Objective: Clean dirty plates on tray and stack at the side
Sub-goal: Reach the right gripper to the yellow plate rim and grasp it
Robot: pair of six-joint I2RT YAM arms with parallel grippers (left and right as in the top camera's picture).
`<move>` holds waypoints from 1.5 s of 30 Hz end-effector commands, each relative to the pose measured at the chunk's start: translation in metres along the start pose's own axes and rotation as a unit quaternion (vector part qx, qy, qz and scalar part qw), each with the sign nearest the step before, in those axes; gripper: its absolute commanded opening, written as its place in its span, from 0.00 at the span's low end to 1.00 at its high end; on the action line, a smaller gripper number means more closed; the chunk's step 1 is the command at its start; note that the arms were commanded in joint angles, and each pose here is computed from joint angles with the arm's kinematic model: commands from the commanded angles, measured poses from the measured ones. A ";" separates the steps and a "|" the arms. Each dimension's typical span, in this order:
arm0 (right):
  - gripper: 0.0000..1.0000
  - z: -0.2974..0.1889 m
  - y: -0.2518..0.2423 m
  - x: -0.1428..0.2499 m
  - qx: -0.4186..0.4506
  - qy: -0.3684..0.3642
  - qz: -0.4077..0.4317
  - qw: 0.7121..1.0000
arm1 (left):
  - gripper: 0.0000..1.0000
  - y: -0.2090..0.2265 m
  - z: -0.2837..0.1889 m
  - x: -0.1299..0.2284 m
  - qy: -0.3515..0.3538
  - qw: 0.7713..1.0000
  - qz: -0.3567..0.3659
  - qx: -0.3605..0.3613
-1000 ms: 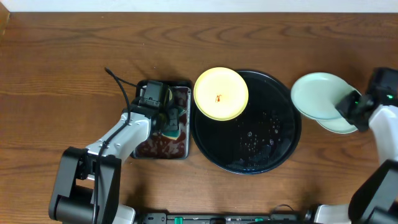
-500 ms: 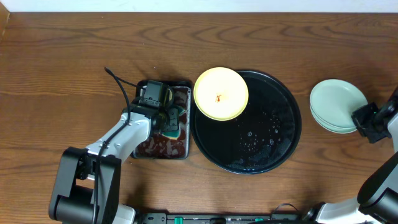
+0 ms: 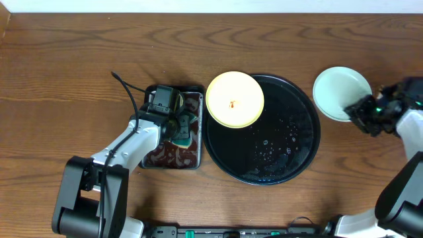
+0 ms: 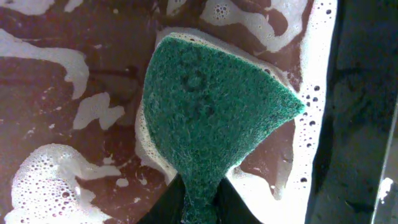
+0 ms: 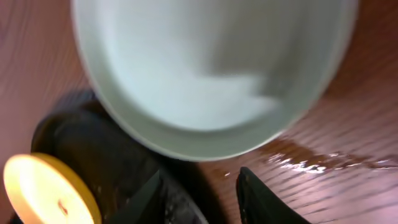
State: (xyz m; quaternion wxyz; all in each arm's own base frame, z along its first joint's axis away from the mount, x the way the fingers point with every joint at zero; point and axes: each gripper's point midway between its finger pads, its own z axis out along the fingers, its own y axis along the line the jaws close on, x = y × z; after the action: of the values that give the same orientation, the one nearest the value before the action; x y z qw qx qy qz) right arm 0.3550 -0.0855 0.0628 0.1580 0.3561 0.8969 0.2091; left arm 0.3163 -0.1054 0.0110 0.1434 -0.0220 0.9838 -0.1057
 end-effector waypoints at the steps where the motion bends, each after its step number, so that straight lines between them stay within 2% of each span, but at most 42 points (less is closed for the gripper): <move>1: 0.35 -0.014 0.017 0.000 -0.002 -0.018 -0.040 0.999 | 0.15 0.006 0.000 0.008 0.009 1.000 0.003 -0.012; 4: 0.35 -0.016 0.029 0.003 -0.011 -0.021 -0.067 0.997 | 0.15 0.006 0.000 0.008 0.010 1.000 0.003 -0.012; 7: 0.33 -0.015 0.059 0.014 -0.050 -0.016 -0.164 0.985 | 0.16 0.006 0.000 0.008 0.010 1.000 0.003 -0.012; 12: 0.39 -0.006 0.112 0.054 -0.091 0.004 -0.355 0.930 | 0.17 0.006 0.000 0.008 0.010 1.000 0.003 -0.012; 17: 0.47 -0.003 0.156 0.076 -0.058 -0.001 -0.445 0.893 | 0.17 0.006 0.000 0.008 0.010 1.000 0.003 -0.012; 22: 0.50 -0.005 0.199 0.085 -0.058 0.011 -0.480 0.875 | 0.17 0.006 0.000 0.008 0.010 1.000 0.003 -0.012; 26: 0.49 0.020 0.218 0.088 -0.074 0.024 -0.492 0.867 | 0.17 0.006 0.000 0.008 0.010 1.000 0.003 -0.012; 37: 0.43 0.111 0.195 0.117 -0.052 0.099 -0.497 0.860 | 0.17 0.006 0.000 0.008 0.010 1.000 0.003 -0.012; 45: 0.29 0.130 0.188 0.129 -0.046 0.119 -0.496 0.859 | 0.17 0.006 0.000 0.008 0.010 1.000 0.003 -0.012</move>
State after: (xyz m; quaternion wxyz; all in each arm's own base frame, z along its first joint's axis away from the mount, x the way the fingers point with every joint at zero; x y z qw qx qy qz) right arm 0.4311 0.1583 0.0277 0.1523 -0.1663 0.9572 0.1816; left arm 0.3160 -0.1052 0.0108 0.1428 -0.0221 0.9839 -0.1053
